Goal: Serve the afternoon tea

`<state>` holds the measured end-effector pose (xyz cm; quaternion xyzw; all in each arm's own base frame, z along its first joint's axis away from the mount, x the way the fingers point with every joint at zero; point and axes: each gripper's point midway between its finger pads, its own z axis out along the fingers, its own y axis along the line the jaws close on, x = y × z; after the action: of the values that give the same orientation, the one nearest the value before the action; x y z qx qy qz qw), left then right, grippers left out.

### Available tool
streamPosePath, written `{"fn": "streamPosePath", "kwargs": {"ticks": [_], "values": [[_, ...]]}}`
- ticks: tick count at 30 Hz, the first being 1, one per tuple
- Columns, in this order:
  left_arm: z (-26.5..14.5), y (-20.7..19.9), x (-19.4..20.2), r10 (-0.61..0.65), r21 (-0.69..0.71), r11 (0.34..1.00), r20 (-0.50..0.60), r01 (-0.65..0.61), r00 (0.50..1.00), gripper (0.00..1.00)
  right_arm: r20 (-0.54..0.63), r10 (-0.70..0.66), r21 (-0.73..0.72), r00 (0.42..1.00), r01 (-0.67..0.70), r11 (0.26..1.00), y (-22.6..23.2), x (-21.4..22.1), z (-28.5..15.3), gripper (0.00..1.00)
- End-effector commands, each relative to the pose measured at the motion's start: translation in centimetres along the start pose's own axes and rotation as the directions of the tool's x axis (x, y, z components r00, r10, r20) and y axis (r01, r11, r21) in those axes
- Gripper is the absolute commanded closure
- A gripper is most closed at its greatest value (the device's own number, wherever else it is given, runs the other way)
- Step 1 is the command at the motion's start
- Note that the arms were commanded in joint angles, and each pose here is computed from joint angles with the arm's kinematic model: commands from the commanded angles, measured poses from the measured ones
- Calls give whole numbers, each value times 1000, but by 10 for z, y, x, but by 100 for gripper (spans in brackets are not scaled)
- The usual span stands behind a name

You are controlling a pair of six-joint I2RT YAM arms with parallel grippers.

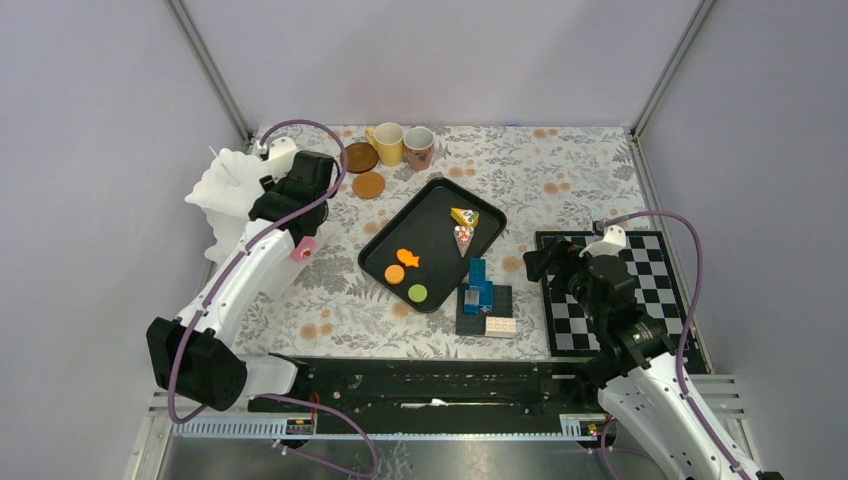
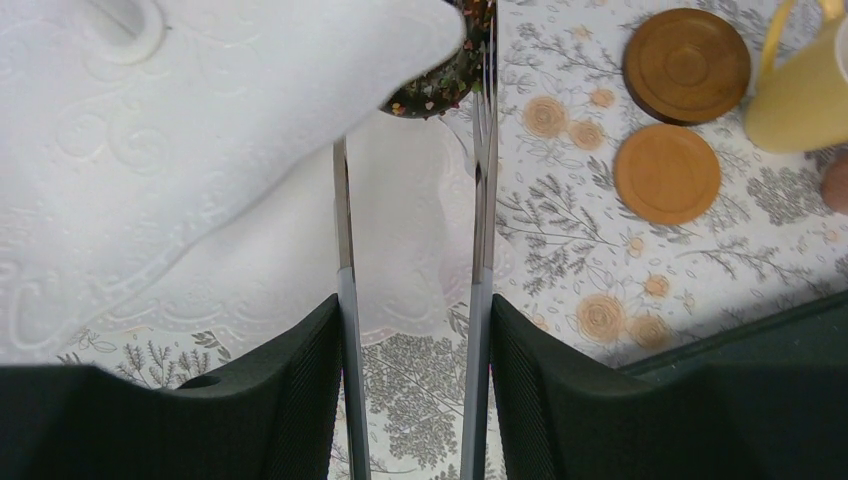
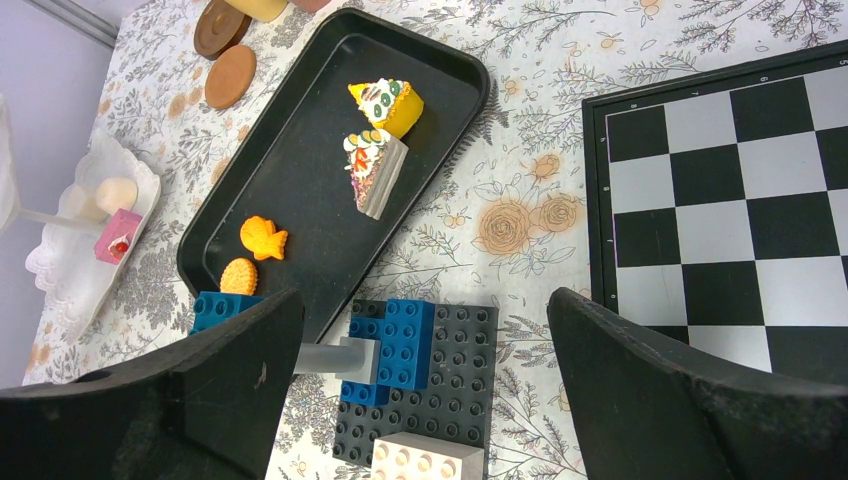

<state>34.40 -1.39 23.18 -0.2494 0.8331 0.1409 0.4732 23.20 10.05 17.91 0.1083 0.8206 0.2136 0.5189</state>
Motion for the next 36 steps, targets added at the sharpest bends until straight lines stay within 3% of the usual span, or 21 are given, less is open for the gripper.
{"fn": "streamPosePath", "kwargs": {"ticks": [1,12,17,36], "values": [[13,10,-12,-54,-27,998,29,54,998,65,34,-9,-28,999,10,1000,8,-10,0,2],[25,28,2,-68,-87,994,-8,67,998,61,39,-15,-31,999,17,999,9,-12,-1,2],[27,30,3,-68,-94,993,-14,66,998,51,39,-14,-30,999,15,999,8,-11,-1,2],[25,23,0,-63,-46,997,-30,62,998,41,32,-10,-24,999,11,1000,7,-9,0,2]]}}
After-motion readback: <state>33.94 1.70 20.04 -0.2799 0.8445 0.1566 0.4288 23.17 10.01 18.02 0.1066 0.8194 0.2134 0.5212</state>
